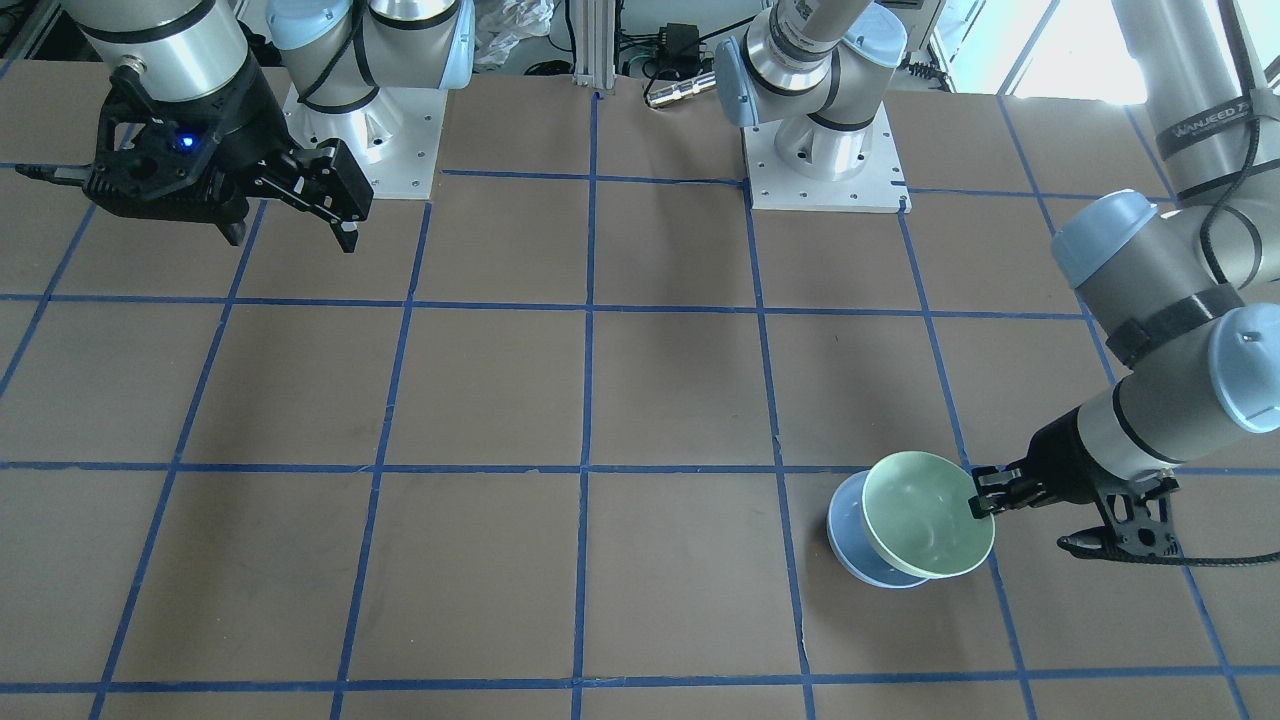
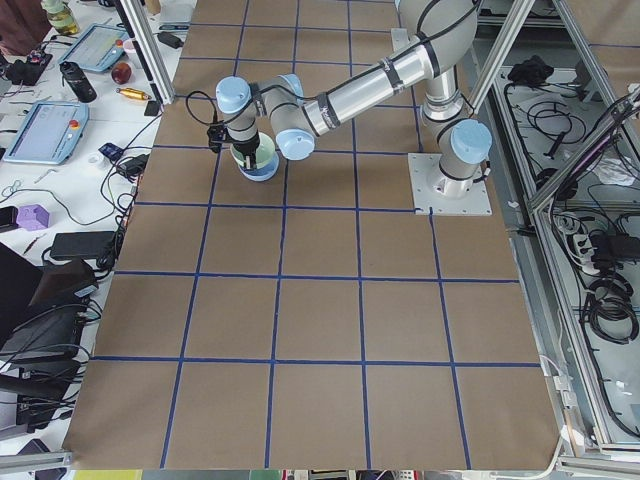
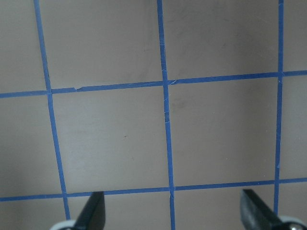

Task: Stack green bowl on blue bowl
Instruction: 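Lower the green bowl into the blue bowl with the left gripper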

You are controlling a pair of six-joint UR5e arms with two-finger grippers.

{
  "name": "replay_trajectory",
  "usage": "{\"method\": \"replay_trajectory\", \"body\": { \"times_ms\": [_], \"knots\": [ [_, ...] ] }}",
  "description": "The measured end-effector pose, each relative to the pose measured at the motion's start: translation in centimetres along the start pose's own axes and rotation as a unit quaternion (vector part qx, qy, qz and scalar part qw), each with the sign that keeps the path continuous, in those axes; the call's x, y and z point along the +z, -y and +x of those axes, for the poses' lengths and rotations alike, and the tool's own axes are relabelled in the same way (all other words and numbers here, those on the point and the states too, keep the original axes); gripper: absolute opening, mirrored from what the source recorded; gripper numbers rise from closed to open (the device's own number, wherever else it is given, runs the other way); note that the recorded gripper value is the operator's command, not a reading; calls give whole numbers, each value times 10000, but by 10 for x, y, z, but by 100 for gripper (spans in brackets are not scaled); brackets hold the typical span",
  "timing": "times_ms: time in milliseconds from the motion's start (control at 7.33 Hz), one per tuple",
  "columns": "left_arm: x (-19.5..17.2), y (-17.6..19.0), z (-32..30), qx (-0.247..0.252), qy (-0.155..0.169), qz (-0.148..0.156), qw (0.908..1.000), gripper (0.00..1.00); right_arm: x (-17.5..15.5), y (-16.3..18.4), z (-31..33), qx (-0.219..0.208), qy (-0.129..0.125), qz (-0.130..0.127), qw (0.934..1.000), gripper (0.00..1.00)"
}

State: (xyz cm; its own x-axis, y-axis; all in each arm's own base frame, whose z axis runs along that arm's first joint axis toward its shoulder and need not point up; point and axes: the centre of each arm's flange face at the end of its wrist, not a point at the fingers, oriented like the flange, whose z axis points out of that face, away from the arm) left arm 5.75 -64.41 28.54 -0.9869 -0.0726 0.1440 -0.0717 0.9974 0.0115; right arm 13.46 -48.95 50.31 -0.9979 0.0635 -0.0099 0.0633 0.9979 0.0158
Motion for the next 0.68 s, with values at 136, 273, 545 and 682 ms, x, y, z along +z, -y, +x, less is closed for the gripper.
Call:
{"method": "replay_trajectory", "body": {
  "times_ms": [136,273,545,682],
  "knots": [
    [7,0,5,13,-13,-55,10000,4,0,0,0,0,0,-3,10000,100],
    [13,-2,8,30,-23,-110,9999,4,0,0,0,0,0,-5,10000,100],
    [25,-6,8,38,-20,-240,9997,9,0,0,0,0,0,-4,10000,100],
    [29,-7,8,44,-15,-277,9996,44,0,0,0,0,0,-2,10000,100]
  ]
}}
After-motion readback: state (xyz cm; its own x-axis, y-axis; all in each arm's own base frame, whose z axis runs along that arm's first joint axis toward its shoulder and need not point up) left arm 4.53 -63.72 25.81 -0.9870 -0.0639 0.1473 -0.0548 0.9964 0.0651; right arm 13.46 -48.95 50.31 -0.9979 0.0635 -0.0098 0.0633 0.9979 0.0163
